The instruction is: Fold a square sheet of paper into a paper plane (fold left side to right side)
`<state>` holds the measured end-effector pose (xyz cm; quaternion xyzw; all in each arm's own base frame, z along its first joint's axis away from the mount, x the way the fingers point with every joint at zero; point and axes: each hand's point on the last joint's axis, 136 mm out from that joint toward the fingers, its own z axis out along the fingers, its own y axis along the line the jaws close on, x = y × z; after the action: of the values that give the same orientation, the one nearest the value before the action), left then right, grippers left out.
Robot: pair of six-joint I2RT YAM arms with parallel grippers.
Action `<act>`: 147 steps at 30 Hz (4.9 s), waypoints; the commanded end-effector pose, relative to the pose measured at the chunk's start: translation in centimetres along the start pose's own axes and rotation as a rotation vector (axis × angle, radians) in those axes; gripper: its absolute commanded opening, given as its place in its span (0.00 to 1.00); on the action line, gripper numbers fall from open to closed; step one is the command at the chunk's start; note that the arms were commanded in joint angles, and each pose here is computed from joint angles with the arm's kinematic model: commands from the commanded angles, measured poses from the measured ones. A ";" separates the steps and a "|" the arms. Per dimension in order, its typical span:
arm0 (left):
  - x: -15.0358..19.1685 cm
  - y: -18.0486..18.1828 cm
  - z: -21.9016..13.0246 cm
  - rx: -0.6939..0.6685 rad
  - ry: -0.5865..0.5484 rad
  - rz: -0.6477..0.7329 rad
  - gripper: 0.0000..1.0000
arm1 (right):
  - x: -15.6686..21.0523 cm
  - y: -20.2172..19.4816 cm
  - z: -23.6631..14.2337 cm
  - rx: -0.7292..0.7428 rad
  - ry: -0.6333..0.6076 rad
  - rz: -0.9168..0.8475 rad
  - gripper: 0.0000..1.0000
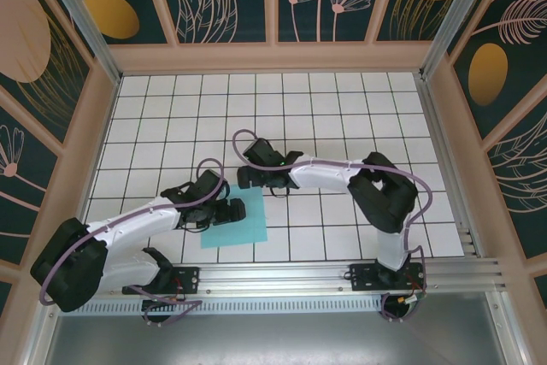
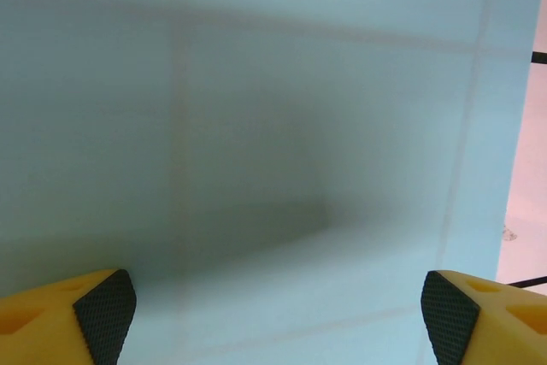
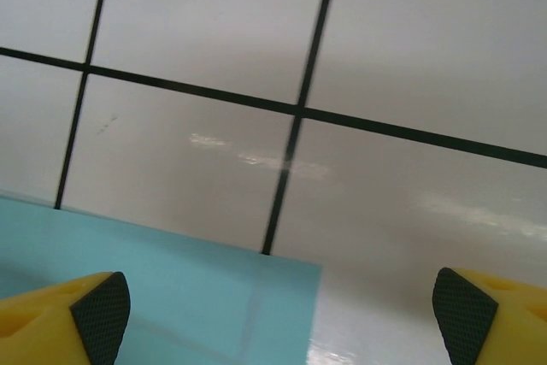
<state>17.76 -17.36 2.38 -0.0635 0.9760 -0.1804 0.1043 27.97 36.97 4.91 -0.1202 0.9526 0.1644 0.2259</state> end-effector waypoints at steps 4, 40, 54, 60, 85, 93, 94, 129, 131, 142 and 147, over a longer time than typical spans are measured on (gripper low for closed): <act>2.1 2.4 1.0 -0.068 0.052 -0.035 0.90 | 1.9 0.9 1.2 0.027 0.078 -0.024 0.94; -1.6 -2.0 -1.3 0.104 -0.108 -0.006 0.94 | 5.4 4.3 -1.6 -0.388 0.237 -0.014 0.35; -10.5 -7.5 -9.1 0.327 -0.364 0.087 0.98 | 0.3 -0.7 -8.5 -0.675 -0.022 -0.057 0.25; -13.3 -13.4 -14.4 0.527 -0.486 0.281 0.99 | -4.0 -4.2 -15.5 -0.853 -0.241 -0.078 0.23; -13.5 -21.8 -22.0 0.921 -0.591 0.725 0.99 | -9.1 -2.1 -34.8 -1.045 -0.510 -0.506 0.20; -11.6 -22.6 -23.3 1.012 -0.541 0.815 0.99 | -8.5 -1.0 -38.5 -1.058 -0.564 -0.584 0.20; -11.4 -22.7 -23.4 1.026 -0.533 0.827 0.97 | -8.5 -0.9 -38.5 -1.061 -0.561 -0.584 0.20; -11.4 -13.9 -2.1 0.613 -0.057 0.282 0.00 | -8.8 -20.0 -17.5 -0.252 -0.313 0.203 0.72; -11.9 -13.0 0.0 0.551 -0.039 0.248 0.00 | -8.1 -19.9 -16.5 -0.277 -0.297 0.229 0.72; -15.0 -10.8 4.6 0.400 -0.010 0.196 0.00 | -5.8 -18.5 -11.8 -0.311 -0.188 0.254 0.69; -15.0 -10.6 5.4 0.374 0.015 0.204 0.00 | -5.9 -16.9 -9.7 -0.377 -0.132 0.294 0.63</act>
<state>34.60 -26.92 4.94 0.0534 0.9192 -0.3646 0.1390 34.08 17.35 11.71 -0.0148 0.9027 0.3521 0.2467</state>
